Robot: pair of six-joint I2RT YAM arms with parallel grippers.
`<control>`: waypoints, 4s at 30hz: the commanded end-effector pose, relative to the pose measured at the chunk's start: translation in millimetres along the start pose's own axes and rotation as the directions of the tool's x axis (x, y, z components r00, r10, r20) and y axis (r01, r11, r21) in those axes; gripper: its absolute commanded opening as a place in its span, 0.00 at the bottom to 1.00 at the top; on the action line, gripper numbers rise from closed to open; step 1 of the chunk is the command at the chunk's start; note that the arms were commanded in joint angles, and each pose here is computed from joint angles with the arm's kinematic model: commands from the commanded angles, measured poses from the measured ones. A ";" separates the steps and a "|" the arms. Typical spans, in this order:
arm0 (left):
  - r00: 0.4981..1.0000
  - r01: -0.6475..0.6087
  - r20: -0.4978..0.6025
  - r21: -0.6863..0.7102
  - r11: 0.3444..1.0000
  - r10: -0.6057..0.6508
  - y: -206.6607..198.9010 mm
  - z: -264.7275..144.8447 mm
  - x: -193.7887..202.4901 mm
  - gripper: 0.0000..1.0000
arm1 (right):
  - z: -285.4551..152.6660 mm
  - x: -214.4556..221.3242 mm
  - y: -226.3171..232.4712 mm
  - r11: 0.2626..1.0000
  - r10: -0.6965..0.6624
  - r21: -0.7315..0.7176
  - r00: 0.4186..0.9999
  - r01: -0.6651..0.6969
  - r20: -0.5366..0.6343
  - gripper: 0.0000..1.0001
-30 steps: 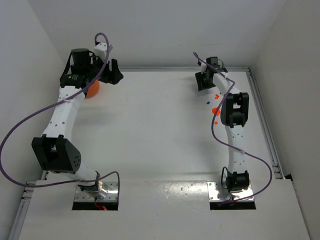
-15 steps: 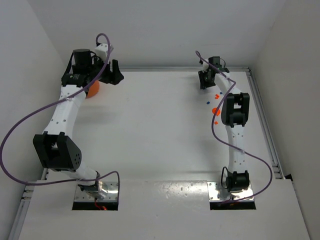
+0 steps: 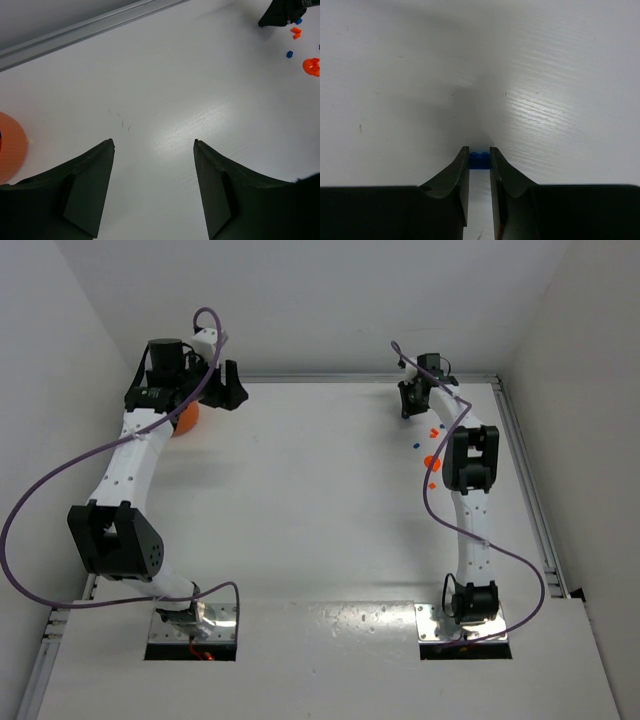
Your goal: Sort the legos into containers by color
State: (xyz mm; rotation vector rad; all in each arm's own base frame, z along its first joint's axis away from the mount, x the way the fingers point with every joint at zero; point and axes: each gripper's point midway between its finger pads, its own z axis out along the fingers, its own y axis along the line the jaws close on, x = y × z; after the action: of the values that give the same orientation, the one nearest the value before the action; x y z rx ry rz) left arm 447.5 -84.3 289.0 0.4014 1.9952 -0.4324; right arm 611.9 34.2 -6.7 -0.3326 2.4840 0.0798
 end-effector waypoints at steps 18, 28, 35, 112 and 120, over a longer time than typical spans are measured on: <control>0.990 0.110 0.048 0.332 0.937 -0.133 -46.0 -20.4 35.1 1.00 | -130.4 -24.2 102.1 0.884 0.209 -0.433 0.978 -0.177 0.026 0.04; 0.993 -0.099 0.110 0.471 0.876 0.053 -132.8 -20.8 67.3 0.98 | -224.0 -47.4 221.2 0.430 0.381 -0.845 0.912 -0.319 -0.150 0.04; 0.994 -0.095 0.101 0.493 0.865 0.051 -154.2 -2.9 67.3 0.77 | -259.4 -41.9 265.6 0.167 0.410 -0.884 0.846 -0.438 -0.342 0.04; 0.991 0.116 -0.051 -0.166 0.979 -0.126 56.0 28.3 31.9 0.00 | -225.2 -58.1 191.3 0.576 0.449 -0.734 0.890 -0.360 -0.085 0.47; 0.962 0.211 -0.065 -0.444 0.871 -0.266 160.7 45.8 32.4 0.00 | -216.5 -46.0 162.9 0.703 0.427 -0.622 0.904 -0.345 -0.019 0.47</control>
State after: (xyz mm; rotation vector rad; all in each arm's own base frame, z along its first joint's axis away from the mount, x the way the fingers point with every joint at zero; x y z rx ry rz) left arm 538.4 7.3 232.6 0.0454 2.1364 -0.1729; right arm 483.2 184.6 178.0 0.0240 2.3045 1.1989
